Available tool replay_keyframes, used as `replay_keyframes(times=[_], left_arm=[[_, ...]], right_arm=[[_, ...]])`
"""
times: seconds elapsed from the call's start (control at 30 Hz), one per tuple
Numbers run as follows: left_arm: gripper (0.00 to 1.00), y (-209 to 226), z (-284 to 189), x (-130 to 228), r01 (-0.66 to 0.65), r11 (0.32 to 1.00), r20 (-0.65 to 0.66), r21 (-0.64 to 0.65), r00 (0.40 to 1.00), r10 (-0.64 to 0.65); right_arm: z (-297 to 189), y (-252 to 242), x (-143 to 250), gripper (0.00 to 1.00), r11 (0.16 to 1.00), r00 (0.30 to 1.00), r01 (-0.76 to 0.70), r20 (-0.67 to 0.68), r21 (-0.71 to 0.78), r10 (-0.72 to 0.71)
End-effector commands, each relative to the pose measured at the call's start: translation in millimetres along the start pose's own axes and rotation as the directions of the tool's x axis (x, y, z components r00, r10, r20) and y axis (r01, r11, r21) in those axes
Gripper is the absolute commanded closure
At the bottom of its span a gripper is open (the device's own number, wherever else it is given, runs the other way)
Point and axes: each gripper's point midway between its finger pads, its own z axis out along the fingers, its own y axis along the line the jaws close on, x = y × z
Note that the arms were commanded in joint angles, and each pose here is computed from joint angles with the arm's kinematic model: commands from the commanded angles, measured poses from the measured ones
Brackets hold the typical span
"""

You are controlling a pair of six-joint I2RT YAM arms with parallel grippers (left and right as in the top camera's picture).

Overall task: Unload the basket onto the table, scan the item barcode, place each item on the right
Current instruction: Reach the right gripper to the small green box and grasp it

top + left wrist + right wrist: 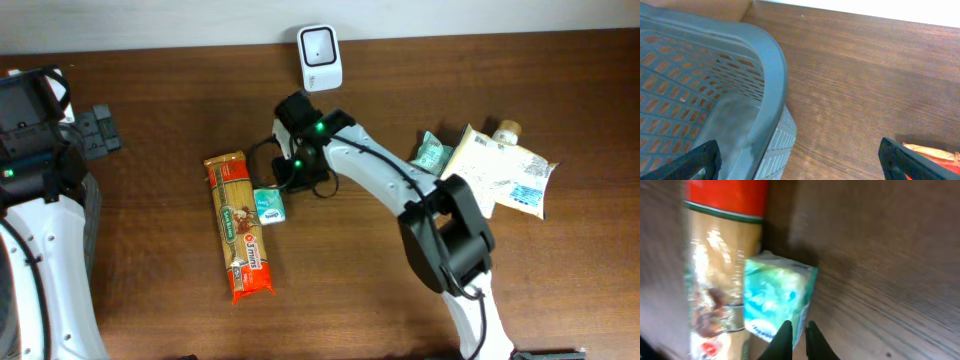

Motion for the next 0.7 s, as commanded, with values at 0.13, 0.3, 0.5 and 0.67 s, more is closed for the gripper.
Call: replay_keyframes(times=[0.13, 0.3, 0.5, 0.67], left_arm=[[0.01, 3.4, -3.3, -2.4, -0.01, 1.0, 0.011, -0.008, 1.0, 0.01], [0.01, 3.4, -3.3, -2.5, -0.01, 1.0, 0.011, -0.008, 1.0, 0.01], [0.01, 3.4, -3.3, -2.5, -0.01, 1.0, 0.011, -0.008, 1.0, 0.01], [0.01, 3.4, -3.3, -2.4, -0.01, 1.0, 0.011, -0.008, 1.0, 0.01]], right_arm=[[20.3, 6.4, 5.7, 0.72, 1.0, 1.0, -0.002, -0.025, 0.009, 0.002], [38.4, -7.3, 13.1, 0.72, 0.999, 0.998, -0.026, -0.062, 0.043, 0.029], [28.1, -44.8, 16.3, 0.72, 0.985, 0.987, -0.131, -0.082, 0.114, 0.141], [20.1, -62.3, 15.5, 0.7, 0.976, 0.981, -0.163, -0.08, 0.145, 0.176]])
